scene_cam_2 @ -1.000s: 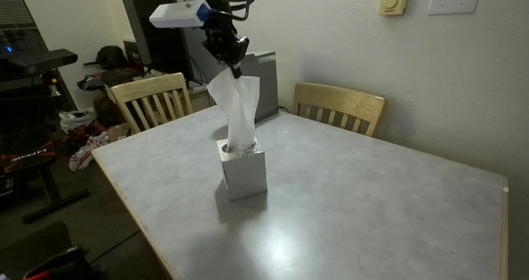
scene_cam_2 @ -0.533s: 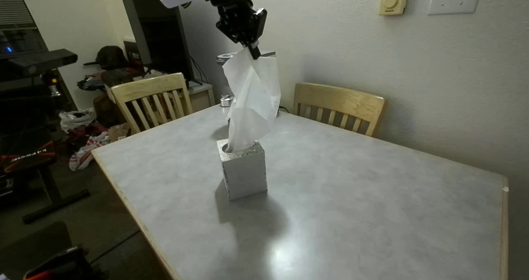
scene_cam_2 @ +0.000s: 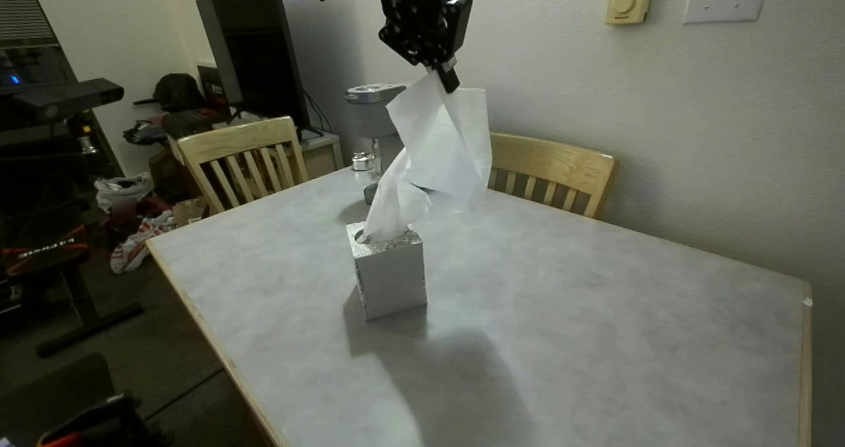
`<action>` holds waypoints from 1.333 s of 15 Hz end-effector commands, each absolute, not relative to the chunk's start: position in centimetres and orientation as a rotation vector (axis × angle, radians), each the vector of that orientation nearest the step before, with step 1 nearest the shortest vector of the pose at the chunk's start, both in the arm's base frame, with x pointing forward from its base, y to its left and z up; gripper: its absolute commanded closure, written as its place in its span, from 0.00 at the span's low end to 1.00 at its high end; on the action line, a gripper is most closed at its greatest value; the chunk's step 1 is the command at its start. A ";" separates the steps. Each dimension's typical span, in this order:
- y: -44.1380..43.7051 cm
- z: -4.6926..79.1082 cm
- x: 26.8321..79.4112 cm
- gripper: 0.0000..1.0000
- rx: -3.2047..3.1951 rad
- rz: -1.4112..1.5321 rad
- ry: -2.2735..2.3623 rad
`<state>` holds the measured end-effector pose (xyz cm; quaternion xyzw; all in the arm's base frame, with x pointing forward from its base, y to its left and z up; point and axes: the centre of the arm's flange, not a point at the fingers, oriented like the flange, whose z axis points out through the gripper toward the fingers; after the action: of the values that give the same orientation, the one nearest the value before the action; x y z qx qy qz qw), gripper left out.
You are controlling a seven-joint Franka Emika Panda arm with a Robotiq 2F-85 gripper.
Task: Take a tissue out of the tissue box and put it on the table
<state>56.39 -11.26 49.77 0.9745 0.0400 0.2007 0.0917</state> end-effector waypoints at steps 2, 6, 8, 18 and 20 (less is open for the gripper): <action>-14.6 50.2 55.7 1.00 2.845 0.533 0.064; -17.6 49.9 54.9 1.00 2.814 0.507 0.012; -18.9 49.2 54.3 1.00 2.835 0.493 0.024; -20.1 35.1 52.3 1.00 3.008 0.320 0.067; -20.5 32.5 52.0 1.00 3.013 0.272 0.068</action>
<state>52.52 -19.42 36.03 0.9933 0.0134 0.0993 0.0578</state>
